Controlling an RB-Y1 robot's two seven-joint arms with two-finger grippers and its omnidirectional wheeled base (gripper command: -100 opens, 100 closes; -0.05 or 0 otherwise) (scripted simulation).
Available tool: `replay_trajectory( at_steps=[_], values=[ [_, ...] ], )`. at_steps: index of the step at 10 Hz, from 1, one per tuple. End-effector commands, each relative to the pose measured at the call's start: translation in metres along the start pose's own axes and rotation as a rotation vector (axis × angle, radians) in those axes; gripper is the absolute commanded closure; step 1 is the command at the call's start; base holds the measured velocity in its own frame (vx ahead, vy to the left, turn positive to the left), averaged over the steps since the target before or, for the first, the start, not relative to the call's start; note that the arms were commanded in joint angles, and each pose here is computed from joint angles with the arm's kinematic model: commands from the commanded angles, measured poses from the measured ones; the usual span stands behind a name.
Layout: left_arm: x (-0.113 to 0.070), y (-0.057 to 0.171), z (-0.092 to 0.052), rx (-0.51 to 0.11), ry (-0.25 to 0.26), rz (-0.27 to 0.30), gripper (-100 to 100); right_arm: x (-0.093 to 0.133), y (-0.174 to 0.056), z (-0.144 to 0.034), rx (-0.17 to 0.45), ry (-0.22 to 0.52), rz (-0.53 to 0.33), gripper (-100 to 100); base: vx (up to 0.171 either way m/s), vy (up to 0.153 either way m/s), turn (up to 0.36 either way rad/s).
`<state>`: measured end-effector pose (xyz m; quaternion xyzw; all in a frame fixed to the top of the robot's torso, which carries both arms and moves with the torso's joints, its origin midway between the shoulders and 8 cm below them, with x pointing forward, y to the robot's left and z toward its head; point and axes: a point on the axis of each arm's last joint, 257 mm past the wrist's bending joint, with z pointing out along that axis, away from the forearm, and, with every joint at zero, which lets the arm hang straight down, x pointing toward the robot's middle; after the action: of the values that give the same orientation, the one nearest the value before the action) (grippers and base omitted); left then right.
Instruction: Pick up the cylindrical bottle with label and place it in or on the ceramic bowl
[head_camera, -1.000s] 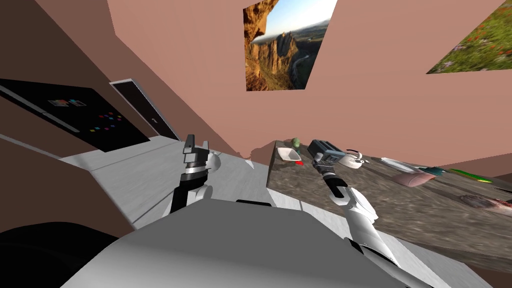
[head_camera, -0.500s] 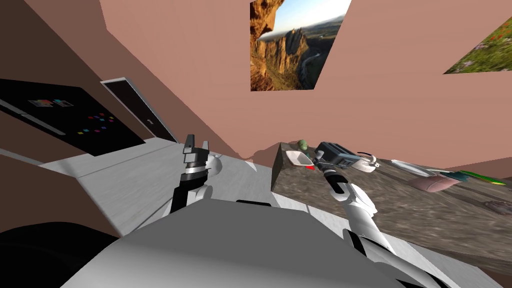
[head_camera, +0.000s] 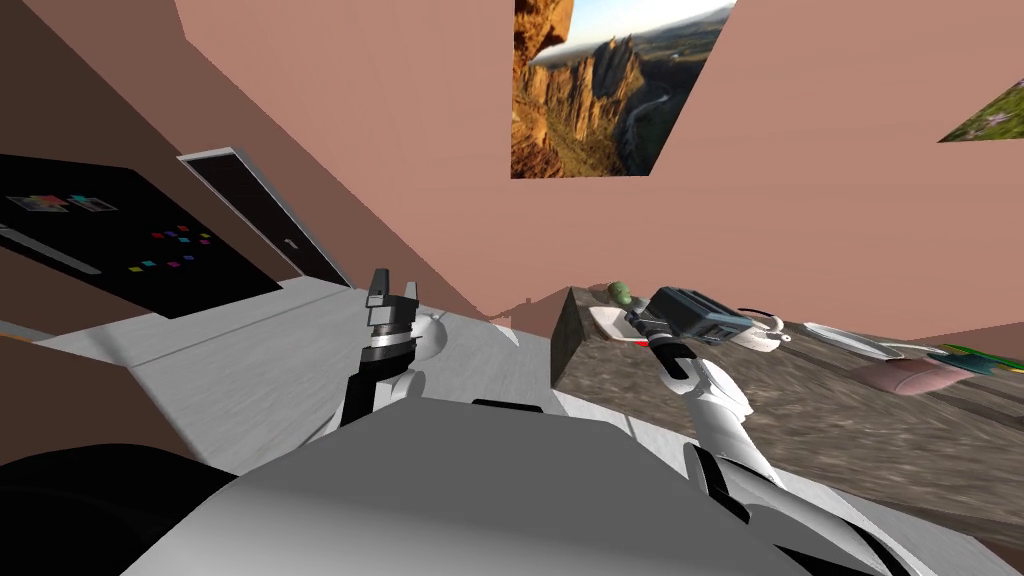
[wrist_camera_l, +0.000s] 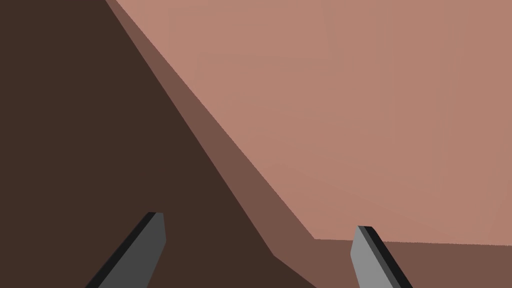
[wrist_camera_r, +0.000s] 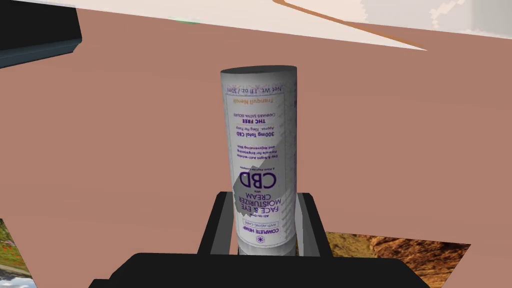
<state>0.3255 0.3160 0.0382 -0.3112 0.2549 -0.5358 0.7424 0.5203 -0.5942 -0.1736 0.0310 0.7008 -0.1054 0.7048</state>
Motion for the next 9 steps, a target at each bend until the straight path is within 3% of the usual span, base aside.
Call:
replay_trajectory(
  at_steps=[1,2,6,7,8,9],
  values=[
    [0.000,0.000,0.000,0.000,0.000,0.000,0,0.000,0.000,0.000,0.000,0.000,0.000,100,0.041,0.093,-0.009],
    [0.000,0.000,0.000,0.000,0.000,0.000,0,0.000,0.001,0.001,-0.001,0.000,0.003,-100,0.008,0.019,0.004],
    [0.000,0.000,0.000,0.000,0.000,0.000,0,0.000,0.001,0.001,-0.001,-0.001,0.003,-100,0.001,0.002,0.000],
    [0.000,0.000,0.000,0.000,0.000,0.000,0,0.000,0.001,0.001,-0.001,-0.001,0.003,0,0.000,0.000,0.000],
    [0.000,0.000,0.000,0.000,0.000,0.000,0,-0.012,-0.010,0.005,0.006,-0.002,0.002,-100,-0.027,0.033,0.058],
    [0.000,0.000,0.000,0.000,0.000,0.000,0,-0.018,-0.016,0.006,0.010,-0.003,0.001,-100,-0.044,0.037,0.047]
  ],
)
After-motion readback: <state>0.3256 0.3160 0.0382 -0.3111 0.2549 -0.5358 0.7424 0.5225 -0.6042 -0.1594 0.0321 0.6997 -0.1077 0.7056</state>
